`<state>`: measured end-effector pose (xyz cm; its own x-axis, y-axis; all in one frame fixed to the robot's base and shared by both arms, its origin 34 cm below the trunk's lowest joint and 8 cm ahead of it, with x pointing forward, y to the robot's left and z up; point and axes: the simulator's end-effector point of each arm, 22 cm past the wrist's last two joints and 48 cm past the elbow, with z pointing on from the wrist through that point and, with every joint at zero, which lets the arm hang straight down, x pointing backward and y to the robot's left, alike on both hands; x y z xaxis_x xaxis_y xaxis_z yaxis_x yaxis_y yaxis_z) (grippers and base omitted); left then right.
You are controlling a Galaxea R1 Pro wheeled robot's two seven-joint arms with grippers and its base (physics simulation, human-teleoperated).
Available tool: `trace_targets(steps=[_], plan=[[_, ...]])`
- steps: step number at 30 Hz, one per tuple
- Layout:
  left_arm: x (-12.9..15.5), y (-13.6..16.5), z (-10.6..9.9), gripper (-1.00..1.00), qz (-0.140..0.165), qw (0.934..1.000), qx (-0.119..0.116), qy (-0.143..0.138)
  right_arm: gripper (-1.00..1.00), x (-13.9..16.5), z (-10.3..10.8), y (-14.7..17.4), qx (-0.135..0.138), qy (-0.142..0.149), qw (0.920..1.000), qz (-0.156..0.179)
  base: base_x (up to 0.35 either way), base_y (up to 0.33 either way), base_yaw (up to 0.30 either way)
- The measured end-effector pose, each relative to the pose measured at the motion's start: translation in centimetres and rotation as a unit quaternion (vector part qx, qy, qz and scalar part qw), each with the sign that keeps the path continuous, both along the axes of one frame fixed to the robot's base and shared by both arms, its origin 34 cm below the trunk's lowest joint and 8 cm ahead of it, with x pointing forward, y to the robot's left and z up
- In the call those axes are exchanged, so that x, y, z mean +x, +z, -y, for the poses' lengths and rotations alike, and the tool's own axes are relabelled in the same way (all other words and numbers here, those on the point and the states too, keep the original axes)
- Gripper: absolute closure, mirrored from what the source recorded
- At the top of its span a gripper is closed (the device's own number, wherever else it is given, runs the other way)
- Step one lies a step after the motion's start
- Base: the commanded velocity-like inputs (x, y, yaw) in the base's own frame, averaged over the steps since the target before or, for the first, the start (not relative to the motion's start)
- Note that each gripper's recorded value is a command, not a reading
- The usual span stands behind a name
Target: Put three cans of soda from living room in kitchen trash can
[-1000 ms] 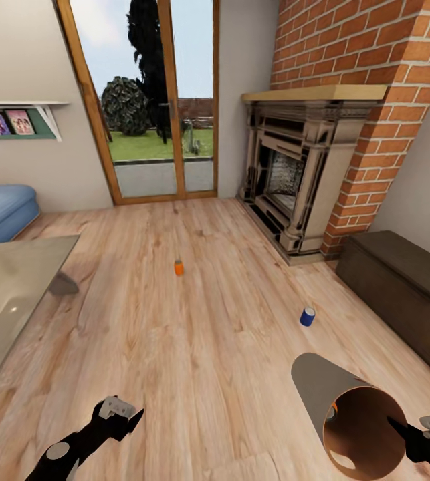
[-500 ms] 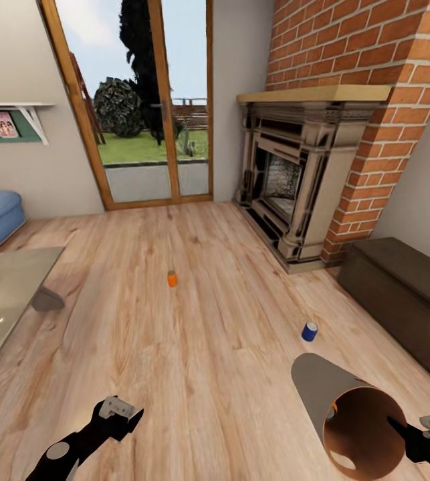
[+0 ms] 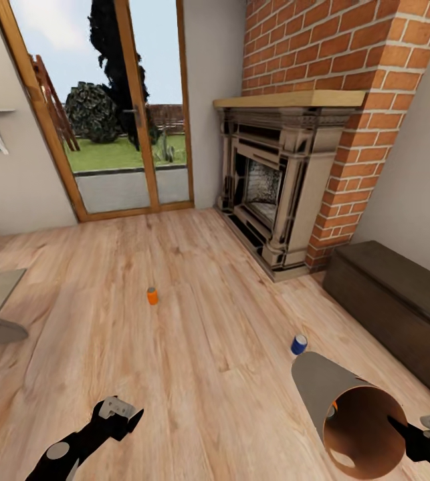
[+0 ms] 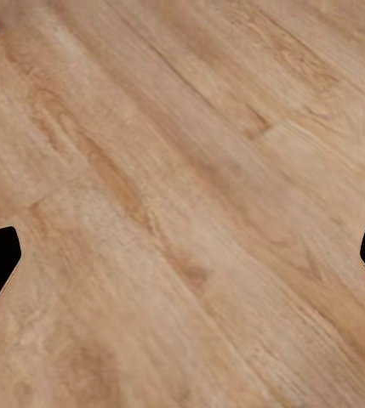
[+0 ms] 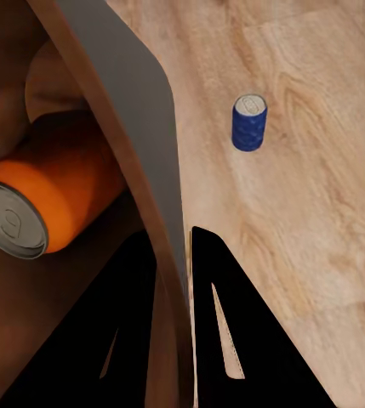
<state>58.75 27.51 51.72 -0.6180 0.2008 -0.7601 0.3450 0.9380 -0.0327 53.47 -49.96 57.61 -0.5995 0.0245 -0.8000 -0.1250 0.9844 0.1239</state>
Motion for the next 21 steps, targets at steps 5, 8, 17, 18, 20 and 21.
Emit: trace_targets(steps=[5,8,17,18,20,21], plan=[[0.12,0.26,0.02,-1.0,0.003,1.0,-0.001,0.0,1.0,0.12,0.08,0.28,0.0,-0.001,1.0,0.003,0.322,0.0,-0.184],[0.18,0.4,0.04,-1.0,0.004,1.0,-0.001,0.0,1.0,0.17,0.09,0.42,0.0,-0.001,1.0,0.005,0.322,0.007,-0.168],[0.23,0.51,0.01,-1.0,0.004,1.0,-0.002,0.001,1.0,0.2,0.01,0.46,0.0,0.0,1.0,0.006,0.319,0.125,-0.092],[0.23,0.51,0.01,-1.0,0.004,1.0,-0.002,0.001,1.0,0.2,-0.01,0.47,0.0,0.0,1.0,0.006,0.315,0.166,-0.206],[0.24,0.53,0.0,-1.0,0.005,1.0,-0.002,0.001,1.0,0.23,0.04,0.51,0.0,0.0,1.0,0.006,0.314,0.168,-0.225],[0.25,0.55,0.0,-1.0,0.005,1.0,-0.002,0.001,1.0,0.24,0.08,0.56,0.0,-0.001,1.0,0.007,0.314,0.165,-0.235]])
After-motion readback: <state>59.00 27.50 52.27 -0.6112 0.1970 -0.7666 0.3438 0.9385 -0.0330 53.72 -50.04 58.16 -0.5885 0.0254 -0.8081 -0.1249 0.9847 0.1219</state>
